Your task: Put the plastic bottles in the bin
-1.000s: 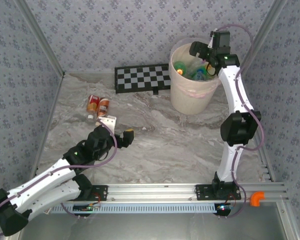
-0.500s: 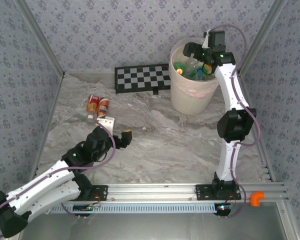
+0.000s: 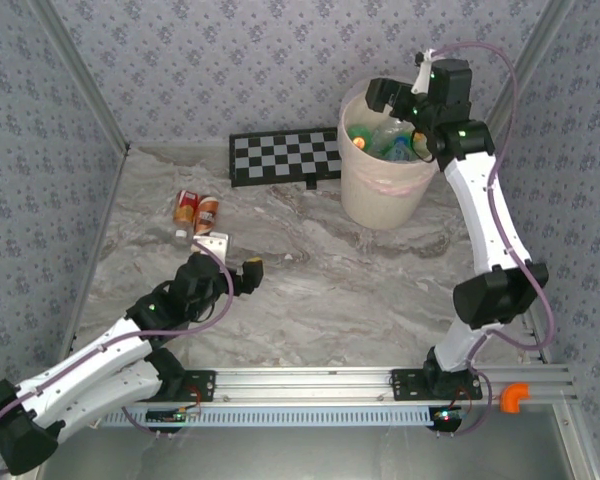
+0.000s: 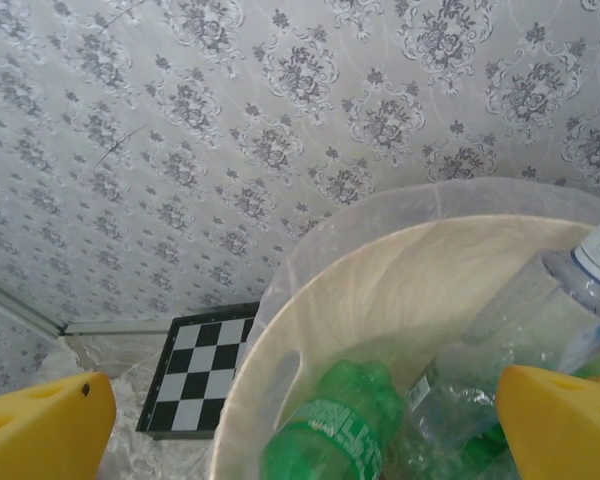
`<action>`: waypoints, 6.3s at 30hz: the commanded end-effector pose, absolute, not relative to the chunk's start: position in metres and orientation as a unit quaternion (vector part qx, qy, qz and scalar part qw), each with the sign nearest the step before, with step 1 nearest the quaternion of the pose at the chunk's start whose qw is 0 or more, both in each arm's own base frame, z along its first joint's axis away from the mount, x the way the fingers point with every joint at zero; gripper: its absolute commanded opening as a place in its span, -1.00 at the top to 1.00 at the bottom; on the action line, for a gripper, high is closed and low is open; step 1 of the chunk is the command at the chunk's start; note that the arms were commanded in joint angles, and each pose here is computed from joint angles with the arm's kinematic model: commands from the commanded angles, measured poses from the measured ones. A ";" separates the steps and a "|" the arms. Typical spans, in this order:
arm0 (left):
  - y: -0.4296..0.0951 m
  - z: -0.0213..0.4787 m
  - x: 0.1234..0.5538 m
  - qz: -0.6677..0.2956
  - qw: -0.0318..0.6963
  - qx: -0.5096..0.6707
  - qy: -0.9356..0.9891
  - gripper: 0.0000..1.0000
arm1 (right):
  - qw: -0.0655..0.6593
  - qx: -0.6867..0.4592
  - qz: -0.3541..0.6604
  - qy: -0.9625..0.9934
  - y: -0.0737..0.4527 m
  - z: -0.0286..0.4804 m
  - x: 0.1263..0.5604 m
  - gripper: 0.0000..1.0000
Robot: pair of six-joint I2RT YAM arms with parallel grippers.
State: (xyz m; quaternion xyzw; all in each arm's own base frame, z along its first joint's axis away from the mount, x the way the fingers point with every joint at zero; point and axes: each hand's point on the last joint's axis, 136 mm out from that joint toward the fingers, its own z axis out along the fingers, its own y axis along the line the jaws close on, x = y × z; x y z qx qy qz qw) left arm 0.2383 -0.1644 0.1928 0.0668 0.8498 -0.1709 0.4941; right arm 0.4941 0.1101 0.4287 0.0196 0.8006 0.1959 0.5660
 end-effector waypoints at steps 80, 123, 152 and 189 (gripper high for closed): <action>-0.090 0.057 0.375 -0.081 0.294 -0.122 0.945 0.29 | 0.598 -0.094 0.297 0.739 0.166 0.276 0.284 -0.99; -0.239 0.243 0.212 -0.227 0.534 0.237 0.779 0.31 | 0.409 -0.226 0.434 0.770 0.323 0.332 0.268 -0.78; -0.217 0.243 0.216 -0.208 0.559 0.192 0.779 -0.99 | 0.459 -0.202 0.411 0.761 0.295 0.370 0.276 -0.22; -0.197 0.227 0.205 -0.221 0.551 0.162 0.788 -1.00 | 0.698 0.204 0.170 0.665 0.045 0.482 0.455 -0.14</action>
